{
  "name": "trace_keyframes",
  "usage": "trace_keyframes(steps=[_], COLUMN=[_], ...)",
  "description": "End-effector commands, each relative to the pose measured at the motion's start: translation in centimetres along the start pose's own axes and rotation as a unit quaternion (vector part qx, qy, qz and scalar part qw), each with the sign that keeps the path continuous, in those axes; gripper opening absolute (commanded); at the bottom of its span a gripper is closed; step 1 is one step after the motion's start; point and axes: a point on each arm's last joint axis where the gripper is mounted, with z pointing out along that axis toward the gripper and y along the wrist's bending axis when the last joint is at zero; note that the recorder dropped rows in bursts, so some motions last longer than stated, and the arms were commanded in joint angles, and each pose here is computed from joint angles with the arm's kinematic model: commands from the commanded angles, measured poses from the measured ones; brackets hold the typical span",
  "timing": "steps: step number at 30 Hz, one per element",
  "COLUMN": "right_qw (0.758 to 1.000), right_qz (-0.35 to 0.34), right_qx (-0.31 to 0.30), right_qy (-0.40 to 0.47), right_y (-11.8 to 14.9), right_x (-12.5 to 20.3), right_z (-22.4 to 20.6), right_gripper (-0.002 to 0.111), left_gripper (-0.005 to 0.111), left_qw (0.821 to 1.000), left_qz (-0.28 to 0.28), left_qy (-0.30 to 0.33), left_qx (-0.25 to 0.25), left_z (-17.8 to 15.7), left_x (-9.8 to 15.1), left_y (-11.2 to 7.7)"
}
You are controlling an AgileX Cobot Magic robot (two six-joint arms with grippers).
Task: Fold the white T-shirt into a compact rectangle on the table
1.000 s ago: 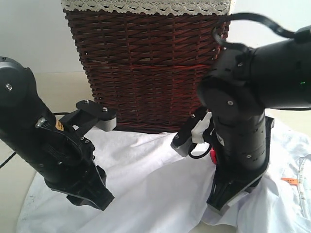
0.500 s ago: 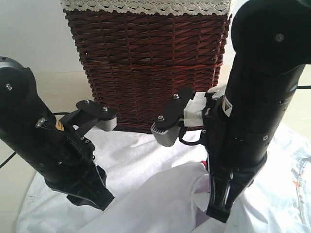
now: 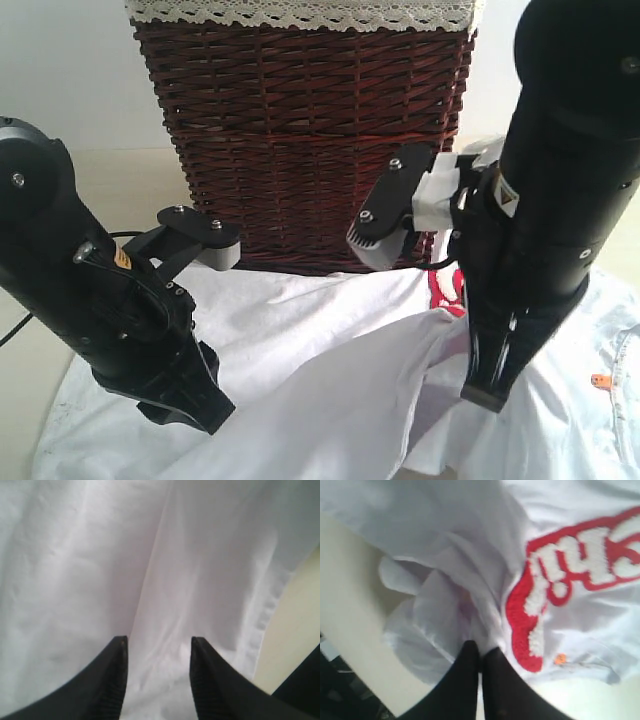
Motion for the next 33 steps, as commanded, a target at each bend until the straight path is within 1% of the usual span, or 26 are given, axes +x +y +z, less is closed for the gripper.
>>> trace_keyframes(steps=[1,2,4,5,8,10,13,15,16,17,18,19,20,21,22,23,24,25,26,27,29,30,31,33], right_qw=[0.999,0.999,0.998,0.994,0.977,0.969,0.970,0.974,0.986,0.992,0.998,0.999,0.998,0.998,0.998,0.998,0.997,0.994,0.993,0.992,0.987,0.985,0.982,0.978], right_qz=[0.036,0.040,0.025,0.004,-0.047,-0.067,-0.080,-0.092,-0.078,-0.058,-0.003,0.014,0.041,0.044,0.047,0.048,0.066,0.102,0.115,0.126,0.140,0.131,0.115,0.104], right_qx=[0.021,-0.002,-0.054,-0.100,-0.186,-0.207,-0.195,-0.167,-0.107,-0.079,-0.011,0.014,0.023,0.013,-0.001,-0.007,-0.010,-0.007,-0.010,-0.024,-0.076,-0.101,-0.143,-0.176], right_qy=[-0.011,-0.016,-0.029,-0.044,-0.092,-0.113,-0.122,-0.120,-0.097,-0.083,-0.057,-0.050,-0.048,-0.048,-0.047,-0.044,-0.037,-0.044,-0.036,-0.011,0.033,0.042,0.044,0.043], right_y=[-0.4,0.0,1.0,1.8,3.4,3.9,3.8,3.4,2.3,1.8,0.5,0.0,-0.2,0.0,0.2,0.3,0.4,0.4,0.6,1.0,2.4,3.0,3.8,4.4], right_x=[0.2,0.1,-0.1,-0.4,-0.8,-0.9,-0.5,0.0,0.5,0.7,1.1,1.2,1.3,1.2,1.1,1.0,1.1,1.1,1.2,1.6,2.5,2.7,2.9,2.9], right_z=[-0.8,-0.8,-0.9,-1.0,-1.8,-2.4,-2.9,-3.1,-3.0,-2.9,-2.8,-2.7,-2.7,-2.6,-2.4,-2.2,-1.8,-1.3,-0.8,0.4,2.4,2.9,3.1,2.9], right_gripper=[0.000,0.000,0.000,0.000,0.000,0.000,0.000,0.000,0.000,0.000,0.000,0.000,0.001,0.004,0.016,0.026,0.044,0.056,0.059,0.059,0.058,0.058,0.058,0.058], left_gripper=[0.041,0.041,0.041,0.041,0.041,0.041,0.041,0.041,0.041,0.041,0.041,0.041,0.041,0.041,0.041,0.041,0.041,0.041,0.041,0.041,0.041,0.041,0.041,0.041], left_qw=[1.000,1.000,1.000,1.000,1.000,1.000,1.000,1.000,1.000,1.000,1.000,1.000,1.000,1.000,1.000,1.000,1.000,1.000,1.000,1.000,1.000,1.000,1.000,1.000], left_qz=[0.002,0.002,0.003,0.003,0.003,0.003,0.003,0.003,0.003,0.003,0.003,0.002,0.002,0.002,0.002,0.002,0.002,0.002,0.002,0.002,0.001,0.001,0.001,0.001], left_qy=[0.001,0.001,0.001,0.001,0.001,0.001,0.001,0.001,0.001,0.002,0.002,0.002,0.002,0.002,0.002,0.002,0.002,0.001,0.001,0.001,0.001,0.000,0.000,0.000], left_qx=[0.003,0.003,0.003,0.003,0.003,0.003,0.003,0.003,0.003,0.004,0.004,0.004,0.004,0.004,0.004,0.004,0.004,0.005,0.005,0.005,0.006,0.005,0.005,0.005], left_z=[0.1,0.1,0.1,0.1,0.1,0.1,0.1,0.1,0.1,0.1,0.1,0.1,0.1,0.1,0.1,0.1,0.1,0.1,0.1,0.1,0.1,0.1,0.1,0.1], left_x=[0.1,0.1,0.1,0.1,0.1,0.1,0.1,0.1,0.1,0.1,0.1,0.1,0.1,0.1,0.1,0.1,0.1,0.1,0.1,0.1,0.1,0.0,0.0,0.0], left_y=[-0.2,-0.2,-0.2,-0.2,-0.2,-0.2,-0.2,-0.2,-0.2,-0.2,-0.2,-0.2,-0.2,-0.2,-0.2,-0.2,-0.2,-0.2,-0.2,-0.2,-0.2,-0.2,-0.2,-0.2])
